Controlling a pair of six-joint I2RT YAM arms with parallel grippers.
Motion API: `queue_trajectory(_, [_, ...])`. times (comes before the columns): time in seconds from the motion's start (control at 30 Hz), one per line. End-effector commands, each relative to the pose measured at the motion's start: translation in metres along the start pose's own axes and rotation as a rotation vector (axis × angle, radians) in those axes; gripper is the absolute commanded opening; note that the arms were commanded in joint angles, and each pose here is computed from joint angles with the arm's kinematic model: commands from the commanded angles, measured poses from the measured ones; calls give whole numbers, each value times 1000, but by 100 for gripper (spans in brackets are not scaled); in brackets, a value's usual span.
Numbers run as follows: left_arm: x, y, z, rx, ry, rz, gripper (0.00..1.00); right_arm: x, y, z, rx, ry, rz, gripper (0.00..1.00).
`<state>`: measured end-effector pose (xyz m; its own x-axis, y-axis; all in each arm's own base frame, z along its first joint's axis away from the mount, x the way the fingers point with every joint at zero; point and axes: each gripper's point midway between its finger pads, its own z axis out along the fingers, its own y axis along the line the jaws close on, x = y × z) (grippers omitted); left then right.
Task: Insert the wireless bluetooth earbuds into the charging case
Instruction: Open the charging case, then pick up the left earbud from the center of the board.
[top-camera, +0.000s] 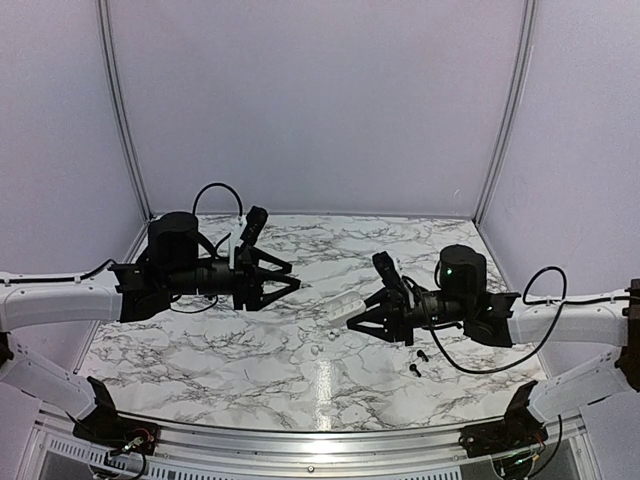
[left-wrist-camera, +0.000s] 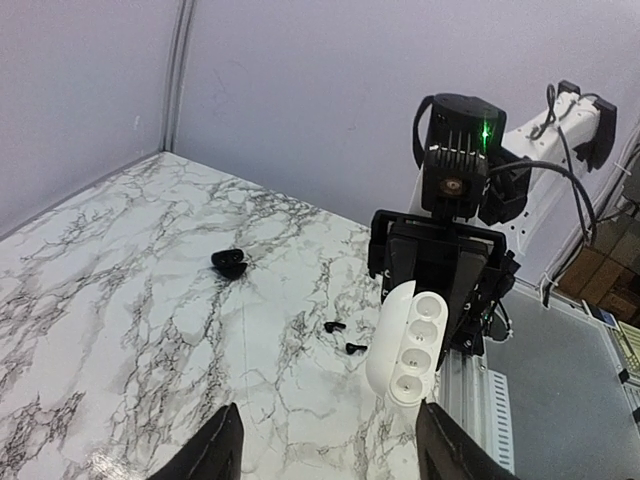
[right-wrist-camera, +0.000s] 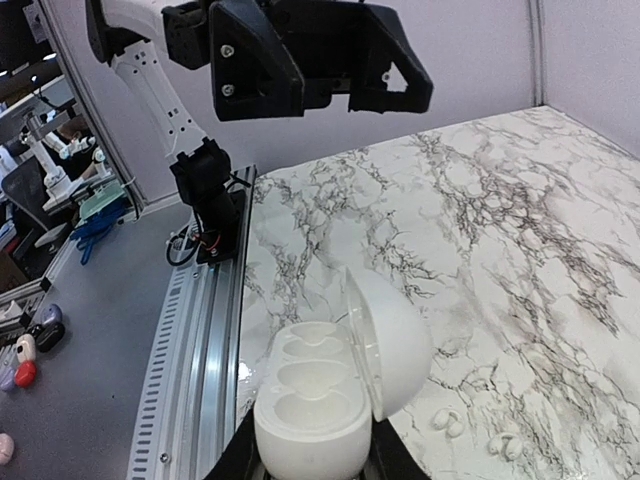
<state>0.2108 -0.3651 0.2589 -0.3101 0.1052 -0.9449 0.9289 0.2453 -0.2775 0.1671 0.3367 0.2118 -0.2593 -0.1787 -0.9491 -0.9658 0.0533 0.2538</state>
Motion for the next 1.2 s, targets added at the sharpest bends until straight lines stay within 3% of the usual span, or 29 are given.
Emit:
queue_trajectory(0.0, [-4, 13, 0, -36, -30, -18, 60, -20, -5, -18, 23, -84, 7, 0])
queue_trajectory(0.47, [96, 86, 86, -119, 256, -156, 40, -20, -28, -64, 164, -164, 83, 0])
queue_trajectory(0.77, [155, 106, 102, -171, 401, -200, 32, -18, -30, -72, 198, -155, 83, 0])
queue_trajectory(1.17, [189, 113, 120, -212, 493, -208, 29, -19, -31, -71, 197, -144, 78, 0])
